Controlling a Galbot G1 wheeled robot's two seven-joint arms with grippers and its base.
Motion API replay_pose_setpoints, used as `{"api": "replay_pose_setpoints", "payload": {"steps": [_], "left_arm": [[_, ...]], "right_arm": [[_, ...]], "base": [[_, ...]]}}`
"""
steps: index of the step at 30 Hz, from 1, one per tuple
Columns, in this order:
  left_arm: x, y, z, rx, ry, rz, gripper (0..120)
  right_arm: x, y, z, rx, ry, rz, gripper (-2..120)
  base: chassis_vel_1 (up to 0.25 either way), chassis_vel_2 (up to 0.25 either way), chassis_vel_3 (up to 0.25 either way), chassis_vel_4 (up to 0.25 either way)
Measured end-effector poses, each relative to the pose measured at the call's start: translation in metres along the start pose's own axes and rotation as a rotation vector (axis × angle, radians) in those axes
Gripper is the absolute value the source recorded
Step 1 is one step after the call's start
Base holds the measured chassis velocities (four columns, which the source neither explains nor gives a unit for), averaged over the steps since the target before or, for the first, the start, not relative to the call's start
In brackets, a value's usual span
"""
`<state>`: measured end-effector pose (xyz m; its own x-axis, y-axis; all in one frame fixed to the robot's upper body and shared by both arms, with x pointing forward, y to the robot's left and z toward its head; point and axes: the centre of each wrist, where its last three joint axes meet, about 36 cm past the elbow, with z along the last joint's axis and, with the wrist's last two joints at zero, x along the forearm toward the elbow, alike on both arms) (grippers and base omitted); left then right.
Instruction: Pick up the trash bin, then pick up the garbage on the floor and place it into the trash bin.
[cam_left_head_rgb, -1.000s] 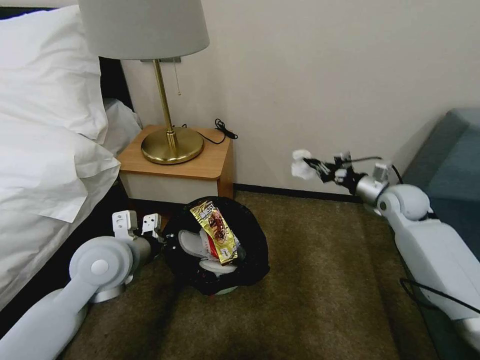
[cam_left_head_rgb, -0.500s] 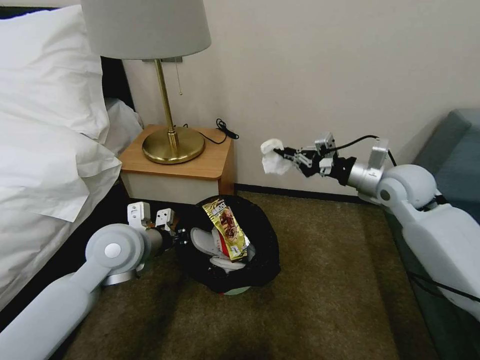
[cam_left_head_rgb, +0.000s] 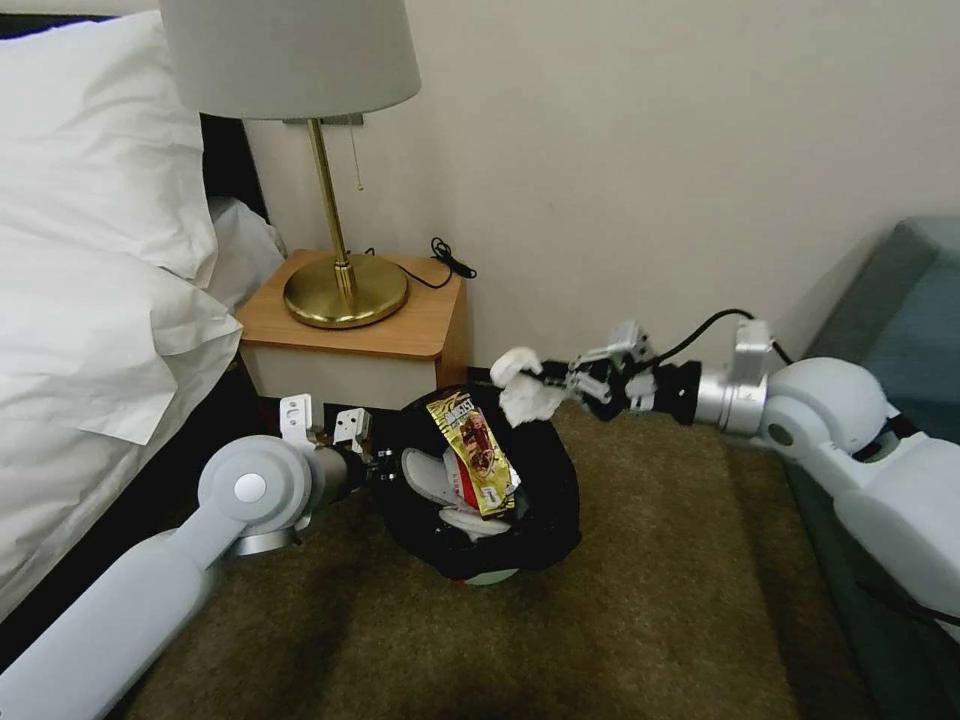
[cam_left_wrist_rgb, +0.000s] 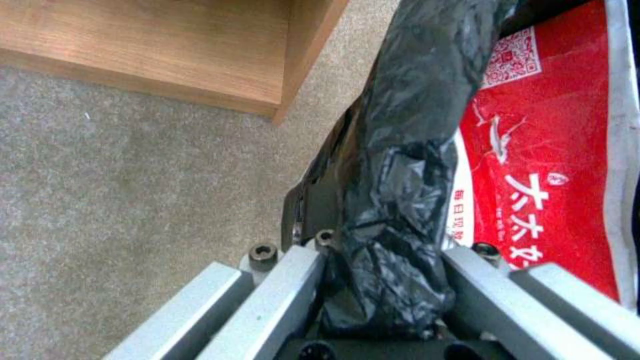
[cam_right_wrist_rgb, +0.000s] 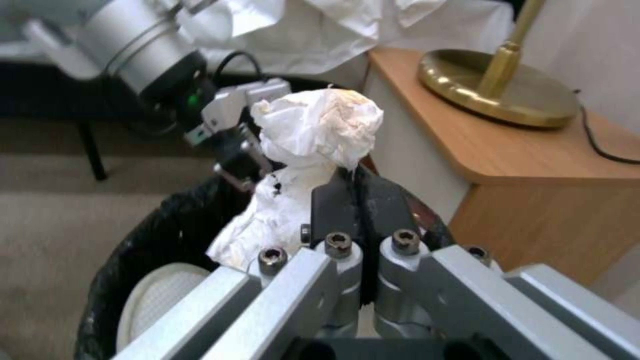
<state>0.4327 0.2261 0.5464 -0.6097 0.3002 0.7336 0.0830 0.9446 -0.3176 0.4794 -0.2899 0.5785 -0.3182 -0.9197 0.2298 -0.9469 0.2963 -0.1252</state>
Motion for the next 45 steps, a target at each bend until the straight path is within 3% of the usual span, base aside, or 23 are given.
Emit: {"api": "replay_pose_setpoints", "payload": {"steps": [6,11,13,16,18,29,31,34,41,43,45], "left_arm": [[0.0,0.0,0.002,0.0,0.005,-0.002,0],[0.0,-0.001,0.003,0.001,0.003,0.002,0],[0.001,-0.001,0.002,0.002,0.0,0.002,0],[0.001,-0.001,0.002,0.003,-0.002,0.001,0],[0.002,0.0,0.0,0.004,-0.007,0.001,0],[0.004,-0.001,0.0,0.004,-0.01,0.004,0],[0.004,0.0,0.001,0.004,-0.011,0.003,0],[0.005,0.001,0.001,0.008,-0.016,-0.001,0],[0.013,0.004,0.006,0.002,-0.031,-0.015,0],[0.022,0.01,0.016,0.003,-0.036,-0.037,0],[0.024,0.011,0.018,-0.001,-0.039,-0.047,0]], "right_arm": [[-0.014,0.003,0.001,0.044,0.019,-0.044,0],[-0.021,0.001,0.007,0.069,0.026,-0.063,13],[-0.023,0.002,0.01,0.069,0.033,-0.069,28],[-0.024,0.002,0.01,0.071,0.034,-0.068,33],[-0.025,0.001,0.009,0.074,0.033,-0.066,47],[-0.023,-0.003,0.008,0.074,0.028,-0.043,78],[-0.018,-0.006,0.004,0.07,0.005,0.0,91],[-0.011,-0.009,0.002,0.067,-0.01,0.055,99],[0.002,-0.005,0.01,0.035,-0.044,0.2,100],[-0.003,0.002,0.022,-0.012,-0.085,0.34,100],[-0.007,0.005,0.026,-0.029,-0.099,0.377,100]], "base": [[0.0,0.0,0.0,0.0],[0.0,0.0,0.0,0.0],[0.0,0.0,0.0,0.0],[0.0,0.0,0.0,0.0],[0.0,0.0,0.0,0.0],[0.0,0.0,0.0,0.0],[0.0,0.0,0.0,0.0],[0.0,0.0,0.0,0.0],[0.0,0.0,0.0,0.0],[0.0,0.0,0.0,0.0],[0.0,0.0,0.0,0.0]]}}
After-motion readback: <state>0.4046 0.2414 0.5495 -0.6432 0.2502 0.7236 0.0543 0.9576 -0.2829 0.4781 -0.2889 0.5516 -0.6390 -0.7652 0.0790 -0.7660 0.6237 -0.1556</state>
